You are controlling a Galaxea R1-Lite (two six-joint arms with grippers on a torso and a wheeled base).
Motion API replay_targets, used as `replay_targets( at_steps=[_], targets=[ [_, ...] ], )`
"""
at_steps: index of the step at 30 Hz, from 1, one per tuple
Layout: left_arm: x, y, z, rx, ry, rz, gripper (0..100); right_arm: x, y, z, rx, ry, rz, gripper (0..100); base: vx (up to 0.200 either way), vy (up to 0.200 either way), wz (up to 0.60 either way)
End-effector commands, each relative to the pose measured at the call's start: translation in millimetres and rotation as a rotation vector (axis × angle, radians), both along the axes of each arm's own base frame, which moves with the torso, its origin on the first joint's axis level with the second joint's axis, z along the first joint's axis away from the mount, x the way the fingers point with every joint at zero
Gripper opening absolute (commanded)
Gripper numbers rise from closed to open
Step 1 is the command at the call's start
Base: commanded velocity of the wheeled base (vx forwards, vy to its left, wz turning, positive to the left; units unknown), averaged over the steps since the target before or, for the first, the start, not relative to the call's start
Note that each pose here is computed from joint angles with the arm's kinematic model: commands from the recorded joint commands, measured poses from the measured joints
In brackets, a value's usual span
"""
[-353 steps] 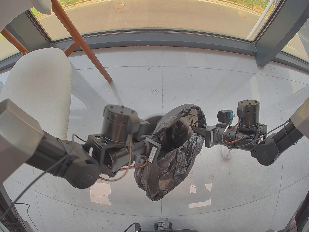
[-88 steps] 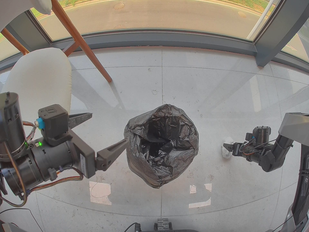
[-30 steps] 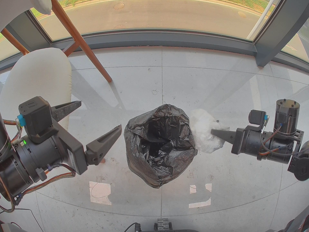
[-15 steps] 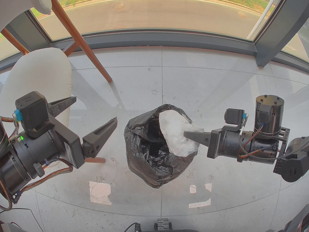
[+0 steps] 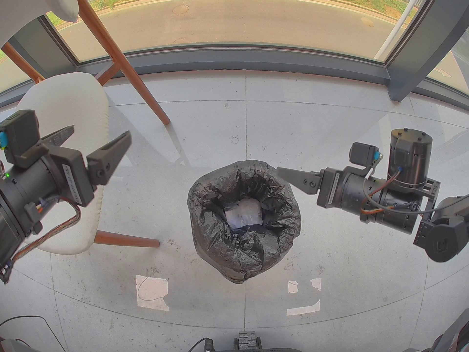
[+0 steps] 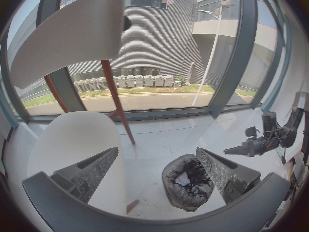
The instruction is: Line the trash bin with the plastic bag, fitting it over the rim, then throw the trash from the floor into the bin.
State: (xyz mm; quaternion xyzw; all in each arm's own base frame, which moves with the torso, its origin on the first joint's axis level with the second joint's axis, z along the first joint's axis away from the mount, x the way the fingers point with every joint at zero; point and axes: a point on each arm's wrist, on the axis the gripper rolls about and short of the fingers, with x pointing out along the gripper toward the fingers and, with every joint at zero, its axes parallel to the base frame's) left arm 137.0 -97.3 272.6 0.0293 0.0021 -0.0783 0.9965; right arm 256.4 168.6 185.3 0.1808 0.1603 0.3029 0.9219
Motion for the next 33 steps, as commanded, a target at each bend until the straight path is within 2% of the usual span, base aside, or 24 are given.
replay_targets(
  at_steps=[1, 2, 3, 4, 6, 8, 10, 12, 13, 17, 19, 24, 27, 31, 33],
  targets=[
    [-28.0, 55.0, 5.9, -0.045, 0.05, 0.226, 100, -3.6, -57.4, 29.1, 0.043, -0.078, -0.19, 100, 0.0, 0.0, 0.0],
    [-36.3, 65.3, 1.1, -0.05, 0.094, 0.28, 100, -5.8, -71.1, 30.7, 0.042, -0.086, -0.242, 100, 0.0, 0.0, 0.0],
    [-36.3, 65.3, 1.1, -0.05, 0.094, 0.28, 100, -5.8, -71.1, 30.7, 0.042, -0.086, -0.242, 100, 0.0, 0.0, 0.0],
    [-53.8, 80.7, -7.5, -0.079, 0.171, 0.373, 100, -14.2, -98.6, 33.5, 0.04, -0.103, -0.355, 100, 0.0, 0.0, 0.0],
    [-76.3, 91.7, -17.8, -0.138, 0.225, 0.44, 100, -34.1, -128.0, 35.4, 0.033, -0.126, -0.486, 100, 0.0, 0.0, 0.0],
    [-84.0, 94.5, -21.8, -0.163, 0.235, 0.458, 100, -44.3, -138.0, 34.2, 0.028, -0.13, -0.527, 100, 0.0, 0.0, 0.0],
    [-99.7, 99.1, -31.4, -0.214, 0.236, 0.471, 100, -73.3, -155.6, 29.4, 0.016, -0.123, -0.6, 100, 0.0, 0.0, 0.0],
    [-101.9, 99.7, -32.9, -0.222, 0.233, 0.471, 100, -77.3, -157.0, 28.3, 0.014, -0.118, -0.606, 100, 0.0, 0.0, 0.0],
    [-120.6, 104.7, -54.2, -0.245, 0.222, 0.468, 100, -116.9, -164.6, 20.2, -0.003, -0.104, -0.64, 100, 0.0, 0.0, 0.0],
    [-148.3, 112.1, -94.4, -0.264, 0.187, 0.47, 100, -175.0, -166.8, 9.4, -0.055, -0.136, -0.64, 100, 0.0, 0.0, 0.0],
    [-156.9, 113.5, -110.5, -0.271, 0.175, 0.505, 100, -203.9, -167.8, 2.1, -0.098, -0.16, -0.641, 100, 0.0, 0.0, 0.0],
    [-175.9, 113.7, -136.1, -0.293, 0.143, 0.584, 100, -251.2, -168.4, -20.3, -0.128, -0.135, -0.657, 100, 0.0, 0.0, 0.0],
    [-191.0, 114.7, -152.4, -0.295, 0.144, 0.557, 100, -272.5, -168.0, -32.6, -0.164, -0.158, -0.653, 100, 0.0, 0.0, 0.0],
    [-189.2, 114.0, -147.6, -0.351, 0.103, 0.532, 100, -288.0, -167.6, -52.2, -0.192, -0.239, -0.667, 100, 0.0, 0.0, 0.0],
    [-185.1, 111.8, -145.8, -0.376, 0.069, 0.447, 100, -292.2, -167.7, -69.4, -0.251, -0.288, -0.657, 100, 0.0, 0.0, 0.0]
  ],
)
